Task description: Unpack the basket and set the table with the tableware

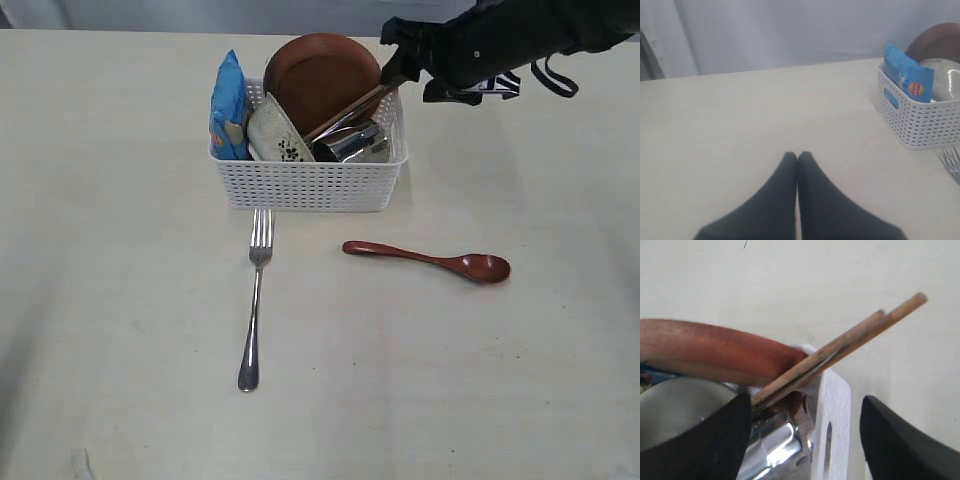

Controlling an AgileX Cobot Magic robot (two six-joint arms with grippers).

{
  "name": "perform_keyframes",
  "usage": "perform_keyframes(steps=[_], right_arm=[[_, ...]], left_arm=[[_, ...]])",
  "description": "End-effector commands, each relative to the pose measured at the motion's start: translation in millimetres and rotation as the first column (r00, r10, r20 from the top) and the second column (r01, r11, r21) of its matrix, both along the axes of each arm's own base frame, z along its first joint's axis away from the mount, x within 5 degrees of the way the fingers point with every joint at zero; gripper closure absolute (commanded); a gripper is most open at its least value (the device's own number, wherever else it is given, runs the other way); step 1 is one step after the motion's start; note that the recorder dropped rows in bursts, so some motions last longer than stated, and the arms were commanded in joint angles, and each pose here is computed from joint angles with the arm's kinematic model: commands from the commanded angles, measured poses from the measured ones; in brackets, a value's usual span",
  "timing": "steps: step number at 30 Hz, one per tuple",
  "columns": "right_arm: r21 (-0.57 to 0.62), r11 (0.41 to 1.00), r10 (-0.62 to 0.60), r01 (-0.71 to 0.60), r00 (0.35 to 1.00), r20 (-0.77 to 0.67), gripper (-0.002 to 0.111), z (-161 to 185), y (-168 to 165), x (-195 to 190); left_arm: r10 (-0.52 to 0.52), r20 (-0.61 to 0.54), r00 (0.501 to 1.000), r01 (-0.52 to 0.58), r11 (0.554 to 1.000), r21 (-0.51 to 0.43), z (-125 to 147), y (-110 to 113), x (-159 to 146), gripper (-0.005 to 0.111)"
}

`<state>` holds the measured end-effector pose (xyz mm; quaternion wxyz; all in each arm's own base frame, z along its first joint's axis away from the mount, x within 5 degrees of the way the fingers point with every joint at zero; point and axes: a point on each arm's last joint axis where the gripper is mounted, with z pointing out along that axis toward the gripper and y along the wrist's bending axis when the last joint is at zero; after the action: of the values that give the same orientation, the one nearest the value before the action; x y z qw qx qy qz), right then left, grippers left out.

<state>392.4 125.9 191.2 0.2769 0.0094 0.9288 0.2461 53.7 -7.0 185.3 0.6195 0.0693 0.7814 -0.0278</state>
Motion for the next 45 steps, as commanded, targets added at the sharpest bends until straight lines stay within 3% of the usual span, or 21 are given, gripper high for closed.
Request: perform_keyframes(steps=[1, 15, 31, 45], right_arm=[[0.002, 0.998, -0.059, 0.059, 0.998, 0.018, 0.049, -7.4, -0.3, 5.4], [0.029, 0.994, -0.111, 0.109, 0.992, 0.055, 0.050, -11.5, 16.6, 10.2], [0.022, 0.993, -0.114, 0.113, 0.991, 0.066, 0.109, -12.1, 16.1, 11.6], [0.022, 1.000, -0.021, 0.019, 0.995, 0.095, 0.109, 15.9, 18.3, 0.5]], left_arm=[[0.000, 0.001, 1.000, 0.000, 1.000, 0.008, -1.1, 0.1, -0.1, 0.107], [0.000, 0.001, 1.000, 0.000, 1.000, 0.008, -1.1, 0.1, -0.1, 0.107], [0.000, 0.001, 1.000, 0.000, 1.000, 0.008, -1.1, 0.1, -0.1, 0.107], [0.000, 0.001, 1.000, 0.000, 1.000, 0.008, -1.1, 0.1, -0.1, 0.107]])
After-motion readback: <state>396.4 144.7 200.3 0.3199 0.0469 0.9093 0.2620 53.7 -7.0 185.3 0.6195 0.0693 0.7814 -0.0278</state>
